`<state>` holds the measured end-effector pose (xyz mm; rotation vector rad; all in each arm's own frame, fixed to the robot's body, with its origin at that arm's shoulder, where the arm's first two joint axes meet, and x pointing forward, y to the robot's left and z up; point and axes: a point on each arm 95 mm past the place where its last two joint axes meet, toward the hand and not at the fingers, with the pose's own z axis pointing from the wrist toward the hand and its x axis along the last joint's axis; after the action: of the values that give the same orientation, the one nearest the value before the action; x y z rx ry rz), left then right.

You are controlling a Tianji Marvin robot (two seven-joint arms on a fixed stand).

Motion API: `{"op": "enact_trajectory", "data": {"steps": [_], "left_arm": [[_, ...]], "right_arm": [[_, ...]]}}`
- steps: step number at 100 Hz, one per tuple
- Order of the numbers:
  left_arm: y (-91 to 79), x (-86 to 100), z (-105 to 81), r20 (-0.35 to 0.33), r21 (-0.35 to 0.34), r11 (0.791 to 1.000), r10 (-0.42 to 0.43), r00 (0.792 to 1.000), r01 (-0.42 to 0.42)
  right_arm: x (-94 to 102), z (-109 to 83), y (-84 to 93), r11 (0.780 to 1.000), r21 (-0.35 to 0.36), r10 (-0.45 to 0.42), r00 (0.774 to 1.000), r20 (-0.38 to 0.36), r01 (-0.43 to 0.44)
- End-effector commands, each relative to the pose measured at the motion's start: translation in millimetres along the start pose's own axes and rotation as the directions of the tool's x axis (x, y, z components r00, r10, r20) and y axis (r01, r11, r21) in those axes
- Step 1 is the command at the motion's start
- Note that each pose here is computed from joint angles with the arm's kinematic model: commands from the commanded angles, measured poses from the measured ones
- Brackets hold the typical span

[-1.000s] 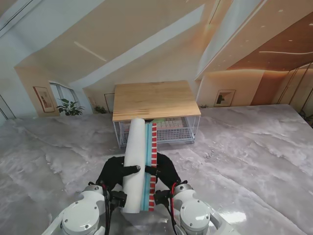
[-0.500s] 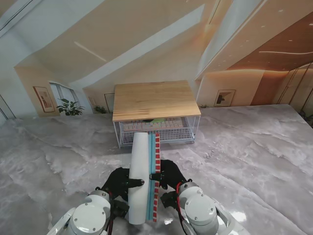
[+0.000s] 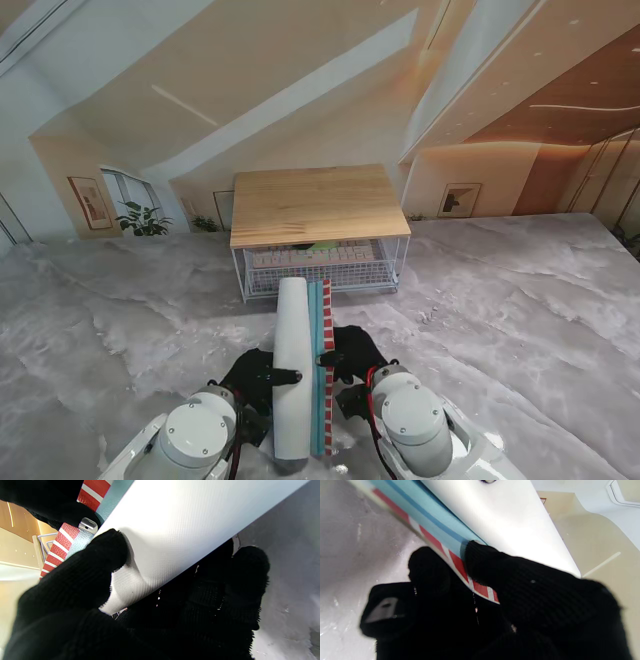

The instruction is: Unroll the mouse pad and set up the keyboard and mouse from the tabletop organizer

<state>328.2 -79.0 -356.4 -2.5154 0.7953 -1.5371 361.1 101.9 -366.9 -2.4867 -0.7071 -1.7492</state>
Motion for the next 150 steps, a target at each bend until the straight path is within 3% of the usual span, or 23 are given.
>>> {"op": "enact_trajectory", "data": {"steps": [1, 25, 34, 46, 59, 69, 87, 110, 134, 150], "left_arm": [[9.4, -9.4, 0.8, 0.028, -0.036, 0.999, 0.002, 1.000, -0.001], [3.7, -14.2, -0.4, -0.008, -0.060, 0.998, 0.030, 1.000, -0.030], [2.5, -16.5, -0.9, -0.040, -0.058, 0.995, 0.074, 0.996, -0.076], [1.9, -20.8, 2.6, -0.105, -0.016, 0.981, 0.191, 0.976, -0.193], [0.7, -23.1, 7.5, -0.182, 0.030, 0.964, 0.264, 0.947, -0.263], [-1.8, -23.8, 12.5, -0.275, 0.069, 0.949, 0.316, 0.908, -0.309], [-12.0, -22.8, 22.5, -0.406, 0.175, 0.880, 0.472, 0.782, -0.441], [-18.2, -19.3, 28.6, -0.456, 0.223, 0.840, 0.539, 0.708, -0.495], [-19.8, -18.5, 27.9, -0.471, 0.238, 0.866, 0.498, 0.728, -0.439], [-20.2, -19.4, 19.7, -0.464, 0.216, 0.901, 0.435, 0.772, -0.377]], "right_arm": [[8.7, 2.9, -2.5, 1.000, 0.010, 0.001, 1.000, -0.023, -0.001], [7.3, 6.4, 4.8, 1.000, 0.006, -0.021, 1.000, 0.006, 0.021], [7.5, 6.0, 7.6, 0.999, 0.005, -0.031, 0.999, 0.016, 0.031], [8.0, 5.9, 8.5, 0.999, 0.007, -0.039, 0.999, 0.026, 0.038], [7.9, 6.9, 7.6, 0.999, 0.016, -0.044, 0.998, 0.039, 0.043], [7.6, 8.0, 6.6, 0.999, 0.023, -0.048, 0.998, 0.046, 0.047], [6.8, 8.7, 5.2, 0.998, 0.034, -0.054, 0.997, 0.053, 0.052], [5.7, 8.0, 4.7, 0.997, 0.044, -0.059, 0.996, 0.071, 0.056], [5.3, 8.4, 6.5, 0.997, 0.043, -0.066, 0.994, 0.082, 0.062], [5.3, 9.1, 7.6, 0.998, 0.038, -0.056, 0.994, 0.089, 0.053]]}}
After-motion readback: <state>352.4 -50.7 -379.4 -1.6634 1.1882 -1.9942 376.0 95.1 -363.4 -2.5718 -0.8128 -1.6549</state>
